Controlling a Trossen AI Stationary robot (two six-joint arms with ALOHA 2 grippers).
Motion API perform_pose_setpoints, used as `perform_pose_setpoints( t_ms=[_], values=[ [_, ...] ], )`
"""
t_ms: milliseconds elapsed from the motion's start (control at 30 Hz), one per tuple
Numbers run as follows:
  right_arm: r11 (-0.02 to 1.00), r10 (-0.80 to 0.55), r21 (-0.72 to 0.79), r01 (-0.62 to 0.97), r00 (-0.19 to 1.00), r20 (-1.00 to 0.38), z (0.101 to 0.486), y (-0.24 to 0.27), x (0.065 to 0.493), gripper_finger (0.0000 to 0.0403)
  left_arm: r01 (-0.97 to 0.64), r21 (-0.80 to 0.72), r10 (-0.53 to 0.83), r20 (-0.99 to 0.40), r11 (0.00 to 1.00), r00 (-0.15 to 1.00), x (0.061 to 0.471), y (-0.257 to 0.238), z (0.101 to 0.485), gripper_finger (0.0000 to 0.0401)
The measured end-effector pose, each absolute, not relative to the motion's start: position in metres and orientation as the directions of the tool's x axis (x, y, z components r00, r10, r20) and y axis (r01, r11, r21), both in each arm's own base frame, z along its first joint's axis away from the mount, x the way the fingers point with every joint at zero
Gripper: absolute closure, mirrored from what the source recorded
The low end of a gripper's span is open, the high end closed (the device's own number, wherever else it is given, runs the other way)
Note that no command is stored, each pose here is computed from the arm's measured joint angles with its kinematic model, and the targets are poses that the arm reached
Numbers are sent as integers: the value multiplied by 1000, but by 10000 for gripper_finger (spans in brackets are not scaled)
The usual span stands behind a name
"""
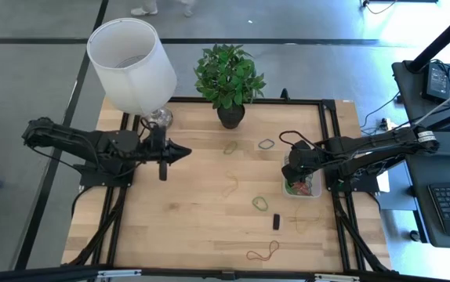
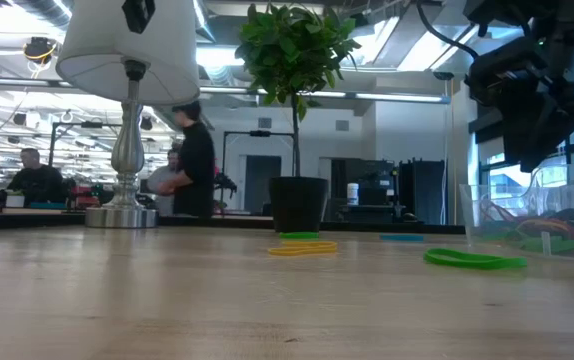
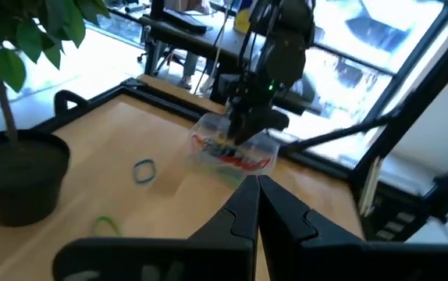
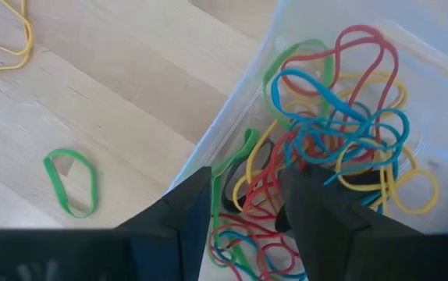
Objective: Pick and place rubber bands into bin
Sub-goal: Put the yellow rubber band into the transparent bin
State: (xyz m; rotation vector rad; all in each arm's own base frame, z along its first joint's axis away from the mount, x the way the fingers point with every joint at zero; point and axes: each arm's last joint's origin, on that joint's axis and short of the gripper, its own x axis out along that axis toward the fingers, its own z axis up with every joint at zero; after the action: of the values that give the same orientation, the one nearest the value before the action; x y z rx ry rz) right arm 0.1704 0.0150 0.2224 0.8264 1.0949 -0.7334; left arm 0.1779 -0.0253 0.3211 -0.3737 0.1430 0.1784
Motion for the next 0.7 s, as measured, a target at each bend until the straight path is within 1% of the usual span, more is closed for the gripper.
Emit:
perform_pose_setpoints(
  t_ms=[100,233,433,700],
  values=[
    [514,-106,200,834,294,-950,222,15,170,240,-190,-402,147,-136,896,980,183,-26,323,396],
    [532,-107,199,823,298,-948,223,15,171,240,-181,-414,147,-112,892,983,189,-27,324,396],
    [608,-108,175,774,299,-948,223,15,171,240,-202,-497,178,-95,844,979,199,-28,322,397],
    [676,-108,150,721,298,-948,223,15,171,240,-168,-541,172,-44,824,984,213,-31,321,395]
  ],
)
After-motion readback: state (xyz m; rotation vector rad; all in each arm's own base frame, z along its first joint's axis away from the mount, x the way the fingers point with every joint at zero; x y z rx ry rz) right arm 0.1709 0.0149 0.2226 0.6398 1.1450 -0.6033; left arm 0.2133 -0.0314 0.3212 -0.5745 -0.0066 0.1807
